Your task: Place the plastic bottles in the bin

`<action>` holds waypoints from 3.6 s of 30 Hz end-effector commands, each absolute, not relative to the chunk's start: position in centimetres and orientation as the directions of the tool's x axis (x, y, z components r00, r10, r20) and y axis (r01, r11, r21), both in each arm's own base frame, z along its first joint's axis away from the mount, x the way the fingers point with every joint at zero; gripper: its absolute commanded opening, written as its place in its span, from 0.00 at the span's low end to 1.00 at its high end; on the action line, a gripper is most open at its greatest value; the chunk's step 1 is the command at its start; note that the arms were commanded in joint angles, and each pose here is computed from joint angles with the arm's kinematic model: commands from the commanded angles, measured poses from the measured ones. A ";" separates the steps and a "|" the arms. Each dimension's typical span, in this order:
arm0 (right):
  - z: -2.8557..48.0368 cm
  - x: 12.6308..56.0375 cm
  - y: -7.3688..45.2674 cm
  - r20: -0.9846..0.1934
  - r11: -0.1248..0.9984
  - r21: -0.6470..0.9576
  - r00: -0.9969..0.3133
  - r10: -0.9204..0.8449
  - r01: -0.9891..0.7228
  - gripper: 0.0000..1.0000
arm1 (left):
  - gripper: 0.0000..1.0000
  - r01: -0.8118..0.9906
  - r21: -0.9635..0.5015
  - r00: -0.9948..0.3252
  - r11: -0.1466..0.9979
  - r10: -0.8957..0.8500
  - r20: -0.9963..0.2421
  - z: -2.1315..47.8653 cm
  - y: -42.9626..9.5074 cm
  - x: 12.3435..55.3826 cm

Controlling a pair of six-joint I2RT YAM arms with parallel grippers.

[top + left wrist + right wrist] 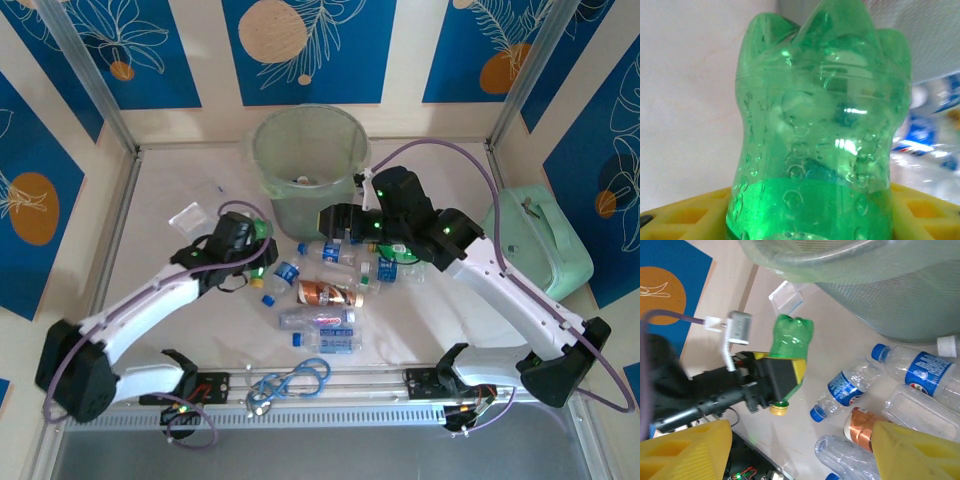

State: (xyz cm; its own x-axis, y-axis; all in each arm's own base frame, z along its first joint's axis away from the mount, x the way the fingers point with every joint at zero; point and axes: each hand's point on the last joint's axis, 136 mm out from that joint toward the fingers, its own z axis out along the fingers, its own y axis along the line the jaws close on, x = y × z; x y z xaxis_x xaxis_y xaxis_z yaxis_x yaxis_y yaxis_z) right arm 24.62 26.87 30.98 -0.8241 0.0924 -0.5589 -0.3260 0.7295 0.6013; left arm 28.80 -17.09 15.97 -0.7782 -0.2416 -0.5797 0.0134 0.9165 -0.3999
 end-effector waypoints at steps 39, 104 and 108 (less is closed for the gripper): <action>30.9 21.7 37.9 -0.530 0.512 0.696 -0.841 -0.106 -0.504 0.54 | 0.57 0.228 -0.972 -0.651 0.065 -0.732 -0.201 34.8 -20.7 28.3; 36.9 40.6 27.2 -0.534 0.670 0.691 -0.816 0.221 -0.270 0.62 | 0.83 -0.026 -0.517 -0.766 0.855 -0.350 -0.540 18.2 -15.0 27.1; 38.4 39.1 27.2 -0.559 0.656 0.689 -0.801 0.214 -0.306 0.63 | 0.83 -0.005 -0.514 -0.801 0.857 -0.312 -0.511 15.9 -15.9 27.1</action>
